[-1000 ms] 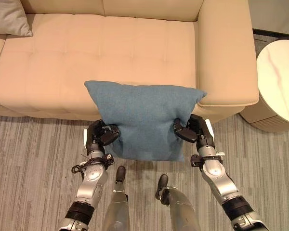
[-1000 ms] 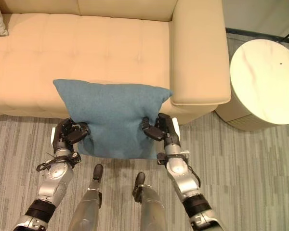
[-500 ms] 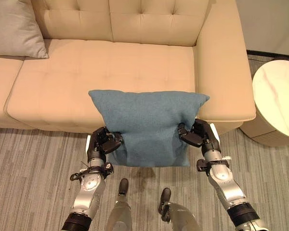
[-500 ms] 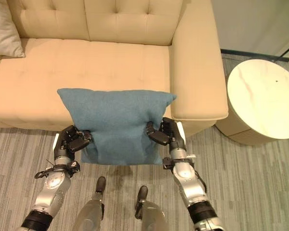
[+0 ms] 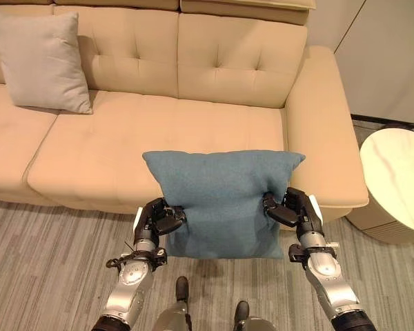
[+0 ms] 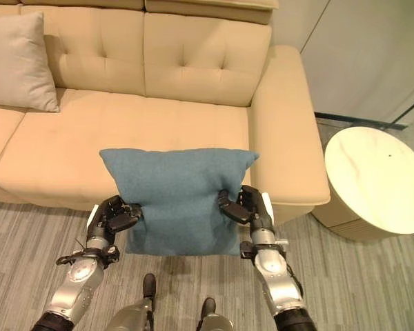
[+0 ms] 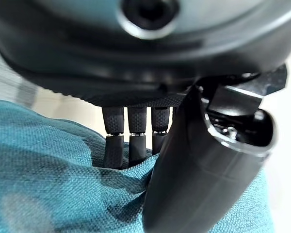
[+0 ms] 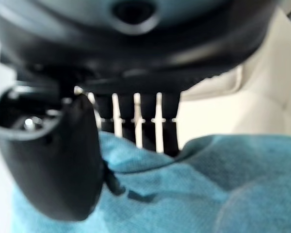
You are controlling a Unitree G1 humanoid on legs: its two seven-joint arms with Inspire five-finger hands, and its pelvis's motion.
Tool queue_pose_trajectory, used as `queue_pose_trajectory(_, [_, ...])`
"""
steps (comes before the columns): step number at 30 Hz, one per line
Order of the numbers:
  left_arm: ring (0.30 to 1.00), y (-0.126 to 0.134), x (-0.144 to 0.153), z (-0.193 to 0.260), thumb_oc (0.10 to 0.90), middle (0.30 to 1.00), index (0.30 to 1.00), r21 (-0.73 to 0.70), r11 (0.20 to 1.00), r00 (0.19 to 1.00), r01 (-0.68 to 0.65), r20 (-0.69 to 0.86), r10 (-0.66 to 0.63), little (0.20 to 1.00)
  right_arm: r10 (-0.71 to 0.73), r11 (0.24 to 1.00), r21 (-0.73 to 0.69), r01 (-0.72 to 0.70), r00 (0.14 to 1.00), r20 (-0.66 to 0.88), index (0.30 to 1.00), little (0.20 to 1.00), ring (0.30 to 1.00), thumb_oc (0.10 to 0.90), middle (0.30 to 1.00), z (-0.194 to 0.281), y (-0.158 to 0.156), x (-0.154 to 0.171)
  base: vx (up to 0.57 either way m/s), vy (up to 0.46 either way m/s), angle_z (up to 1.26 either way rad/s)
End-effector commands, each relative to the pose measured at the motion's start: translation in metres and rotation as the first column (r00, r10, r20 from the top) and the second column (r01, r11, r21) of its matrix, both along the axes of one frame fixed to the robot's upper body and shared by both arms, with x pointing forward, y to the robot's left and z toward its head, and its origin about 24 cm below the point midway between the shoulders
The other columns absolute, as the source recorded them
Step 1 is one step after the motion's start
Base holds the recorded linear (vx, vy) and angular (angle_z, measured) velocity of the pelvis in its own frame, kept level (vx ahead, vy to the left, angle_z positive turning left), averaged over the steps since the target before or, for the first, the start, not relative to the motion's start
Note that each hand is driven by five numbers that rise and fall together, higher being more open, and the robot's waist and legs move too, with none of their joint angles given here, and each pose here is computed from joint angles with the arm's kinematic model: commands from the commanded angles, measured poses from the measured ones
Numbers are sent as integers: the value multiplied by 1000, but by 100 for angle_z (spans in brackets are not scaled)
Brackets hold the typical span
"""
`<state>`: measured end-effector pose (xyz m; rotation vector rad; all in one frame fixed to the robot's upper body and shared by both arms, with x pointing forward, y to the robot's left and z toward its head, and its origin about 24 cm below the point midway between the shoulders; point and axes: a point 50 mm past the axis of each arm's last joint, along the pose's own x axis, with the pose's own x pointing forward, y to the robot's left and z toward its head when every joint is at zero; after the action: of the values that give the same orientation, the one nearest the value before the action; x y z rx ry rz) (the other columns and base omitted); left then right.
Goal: Pick up all the scattered cushions and arrange them neatly on the sofa.
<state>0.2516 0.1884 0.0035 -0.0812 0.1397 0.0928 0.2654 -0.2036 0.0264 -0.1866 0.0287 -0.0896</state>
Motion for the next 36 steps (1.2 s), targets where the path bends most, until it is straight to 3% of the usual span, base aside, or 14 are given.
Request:
queue_pose_trajectory(1, [300, -18, 14, 65, 400, 300, 300, -15, 993, 930, 120, 352, -107, 300, 107, 993, 6, -115, 941, 320, 300, 300, 300, 400, 300, 62, 22, 15, 118, 225, -24])
queue_pose_trajectory(15, [300, -24, 11, 66, 400, 300, 300, -19, 990, 921, 141, 369, -124, 300, 149, 988, -20, -151, 926, 347, 300, 300, 300, 400, 300, 68, 28, 12, 177, 52, -6])
queue_pose_trajectory(26, [300, -40, 14, 63, 400, 300, 300, -68, 979, 920, 194, 358, -158, 300, 65, 998, -7, -66, 948, 312, 300, 300, 300, 400, 300, 59, 5, 1, 120, -94, 37])
queue_pose_trajectory(36, [300, -38, 12, 64, 400, 300, 300, -39, 981, 920, 189, 357, -163, 300, 44, 999, -2, -45, 955, 294, 300, 300, 300, 400, 300, 53, 4, 0, 200, 99, -12])
